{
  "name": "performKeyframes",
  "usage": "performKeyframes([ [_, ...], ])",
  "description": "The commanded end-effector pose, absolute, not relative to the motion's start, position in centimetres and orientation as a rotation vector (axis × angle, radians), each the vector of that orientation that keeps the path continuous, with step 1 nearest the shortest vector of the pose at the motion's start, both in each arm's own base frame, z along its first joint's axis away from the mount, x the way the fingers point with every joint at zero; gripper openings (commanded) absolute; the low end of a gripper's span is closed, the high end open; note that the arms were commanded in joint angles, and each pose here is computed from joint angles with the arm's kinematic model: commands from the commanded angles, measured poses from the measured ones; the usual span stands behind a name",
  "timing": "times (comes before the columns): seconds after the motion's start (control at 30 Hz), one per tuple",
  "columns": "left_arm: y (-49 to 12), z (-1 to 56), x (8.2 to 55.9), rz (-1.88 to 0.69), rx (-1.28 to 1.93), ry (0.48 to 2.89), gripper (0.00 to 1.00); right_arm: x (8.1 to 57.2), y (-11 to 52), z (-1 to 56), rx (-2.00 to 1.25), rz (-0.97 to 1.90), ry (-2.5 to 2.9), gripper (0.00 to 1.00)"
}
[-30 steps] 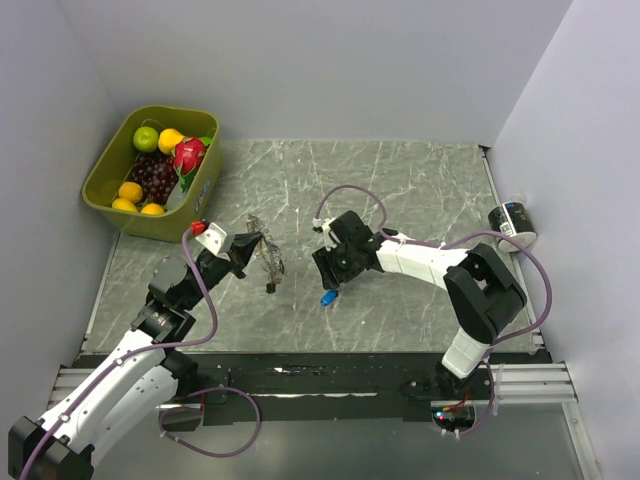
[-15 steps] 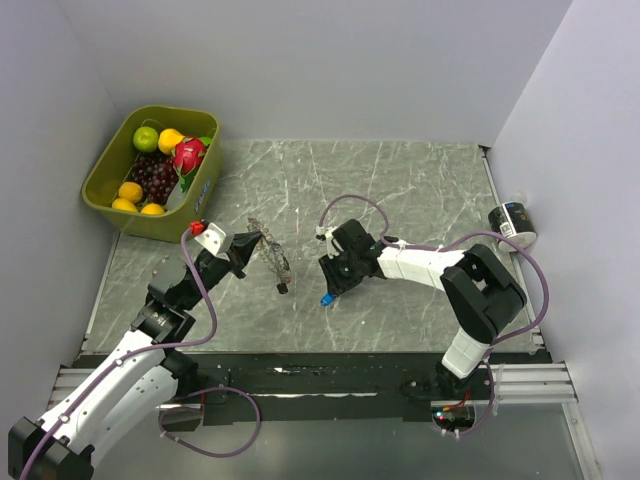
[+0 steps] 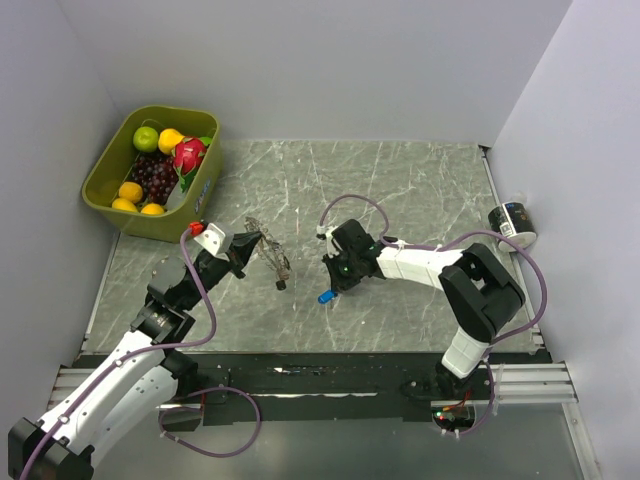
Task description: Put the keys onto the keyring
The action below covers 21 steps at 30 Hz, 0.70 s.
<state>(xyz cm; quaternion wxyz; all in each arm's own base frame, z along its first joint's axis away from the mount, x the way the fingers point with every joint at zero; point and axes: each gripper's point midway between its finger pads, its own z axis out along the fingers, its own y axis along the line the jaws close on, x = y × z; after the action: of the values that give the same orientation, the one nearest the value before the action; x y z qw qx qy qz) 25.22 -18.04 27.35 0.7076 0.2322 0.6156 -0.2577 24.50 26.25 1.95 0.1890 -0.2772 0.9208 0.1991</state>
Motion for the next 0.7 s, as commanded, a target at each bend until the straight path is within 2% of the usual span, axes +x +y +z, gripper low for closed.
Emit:
performKeyframes([
  [0.0, -17.8, 30.7, 25.0, -0.575, 0.487, 1.256, 0.01, 25.4, 27.0, 3.3, -0.795, 0.567, 2.514, 0.0],
  [0.3, -17.7, 30.4, 24.8, -0.58, 0.483, 1.258, 0.01, 25.5, 27.6, 7.3, -0.873, 0.64, 2.343, 0.0],
  [0.67, -18.5, 30.2, 24.3, -0.622, 0.519, 1.246, 0.01, 23.2, 28.5, 18.1, -0.916, 0.934, 1.907, 0.0],
])
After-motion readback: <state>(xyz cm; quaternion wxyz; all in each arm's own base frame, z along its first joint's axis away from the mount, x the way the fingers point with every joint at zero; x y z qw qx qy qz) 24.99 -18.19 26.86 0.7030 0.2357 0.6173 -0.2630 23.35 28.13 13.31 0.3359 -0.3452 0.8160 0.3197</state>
